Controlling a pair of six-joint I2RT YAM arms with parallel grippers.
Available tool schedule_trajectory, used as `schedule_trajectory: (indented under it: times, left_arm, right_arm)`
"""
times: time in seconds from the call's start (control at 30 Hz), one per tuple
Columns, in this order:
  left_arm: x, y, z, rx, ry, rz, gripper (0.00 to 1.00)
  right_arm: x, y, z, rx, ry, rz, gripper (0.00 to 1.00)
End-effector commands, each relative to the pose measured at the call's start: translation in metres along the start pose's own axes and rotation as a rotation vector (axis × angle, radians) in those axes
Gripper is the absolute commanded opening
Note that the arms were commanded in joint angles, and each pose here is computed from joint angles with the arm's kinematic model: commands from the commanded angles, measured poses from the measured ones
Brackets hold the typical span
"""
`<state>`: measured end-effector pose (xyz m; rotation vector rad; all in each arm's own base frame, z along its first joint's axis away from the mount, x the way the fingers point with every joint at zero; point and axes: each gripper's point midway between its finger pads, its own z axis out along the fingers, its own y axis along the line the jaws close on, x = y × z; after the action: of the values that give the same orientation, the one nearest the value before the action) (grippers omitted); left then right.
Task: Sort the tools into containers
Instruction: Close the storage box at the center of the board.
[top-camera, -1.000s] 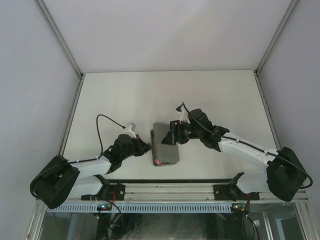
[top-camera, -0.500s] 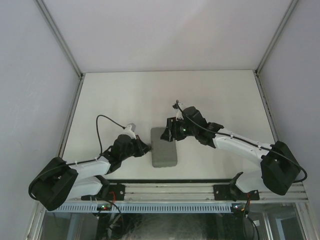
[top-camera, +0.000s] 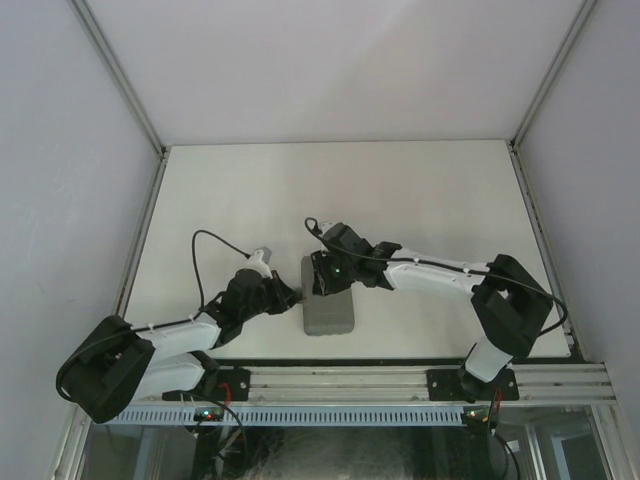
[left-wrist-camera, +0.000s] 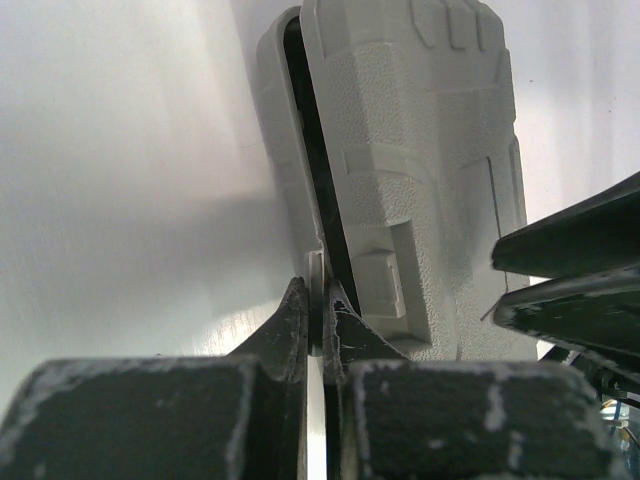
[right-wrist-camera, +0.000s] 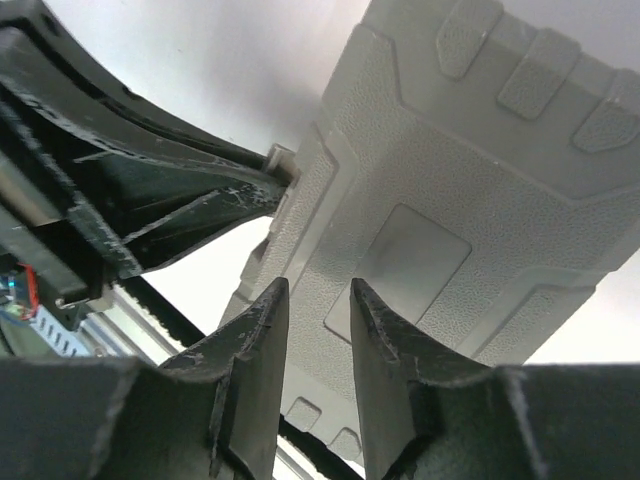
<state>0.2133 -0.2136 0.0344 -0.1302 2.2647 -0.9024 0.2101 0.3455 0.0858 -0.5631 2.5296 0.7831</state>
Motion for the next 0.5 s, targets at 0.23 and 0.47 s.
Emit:
schedule_trajectory:
  times: [0.23,0.47]
  left_arm:
    - [0.008,0.004,-0.003,-0.014,0.037,0.036,0.00]
    - [0.007,0.009,-0.008,-0.042,0.019,0.006,0.07]
  right_arm:
    - [0.039,-0.027,0.021,0.239,0.213,-0.074,0.27]
    - [0.058,-0.040,0.025,0.308,0.290,-0.083,0.26]
